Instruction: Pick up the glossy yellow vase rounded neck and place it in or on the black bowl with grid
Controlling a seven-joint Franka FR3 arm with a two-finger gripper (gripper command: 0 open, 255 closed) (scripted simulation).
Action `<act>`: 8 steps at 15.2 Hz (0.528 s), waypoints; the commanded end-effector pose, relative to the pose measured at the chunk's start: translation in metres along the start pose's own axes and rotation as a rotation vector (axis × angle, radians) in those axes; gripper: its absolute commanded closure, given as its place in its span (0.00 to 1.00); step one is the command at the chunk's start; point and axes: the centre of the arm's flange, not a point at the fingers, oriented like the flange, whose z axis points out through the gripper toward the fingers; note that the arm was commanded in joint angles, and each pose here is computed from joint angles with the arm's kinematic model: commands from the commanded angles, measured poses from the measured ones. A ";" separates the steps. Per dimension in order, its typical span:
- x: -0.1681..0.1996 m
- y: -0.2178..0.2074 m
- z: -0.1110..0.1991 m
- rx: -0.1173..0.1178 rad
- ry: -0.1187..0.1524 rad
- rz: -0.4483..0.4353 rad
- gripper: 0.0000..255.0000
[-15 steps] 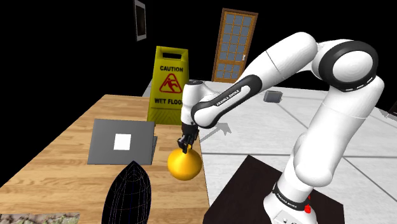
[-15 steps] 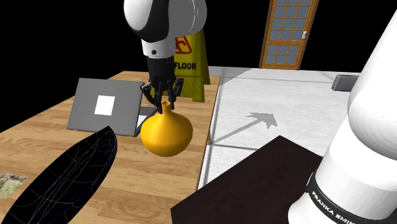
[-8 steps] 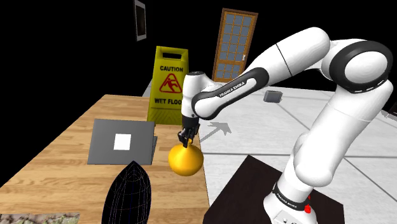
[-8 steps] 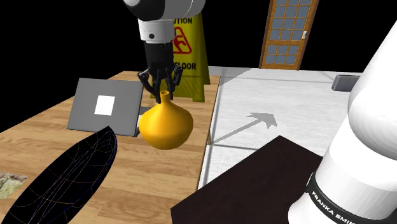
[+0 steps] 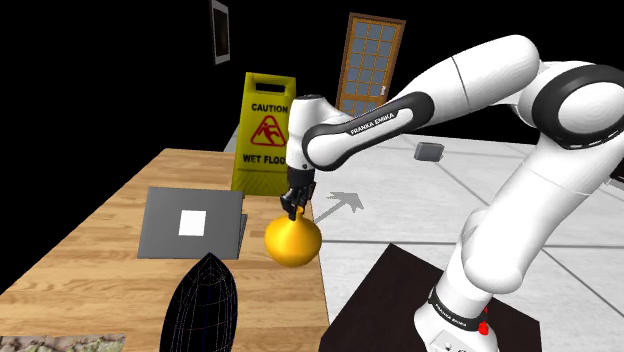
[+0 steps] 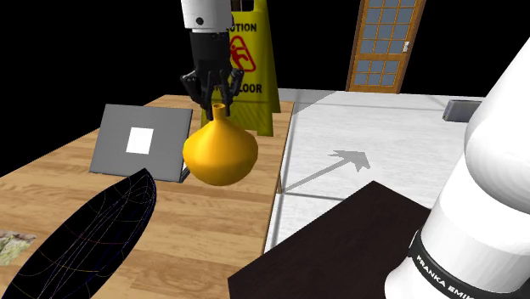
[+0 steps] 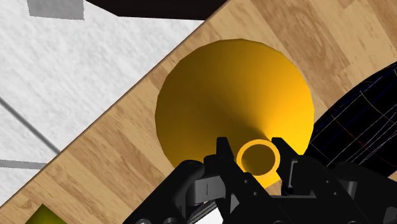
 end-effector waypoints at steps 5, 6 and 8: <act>0.000 0.000 -0.032 0.000 0.001 0.000 1.00; 0.000 0.000 -0.038 0.000 0.001 0.000 1.00; -0.001 0.000 -0.045 0.000 0.001 0.000 1.00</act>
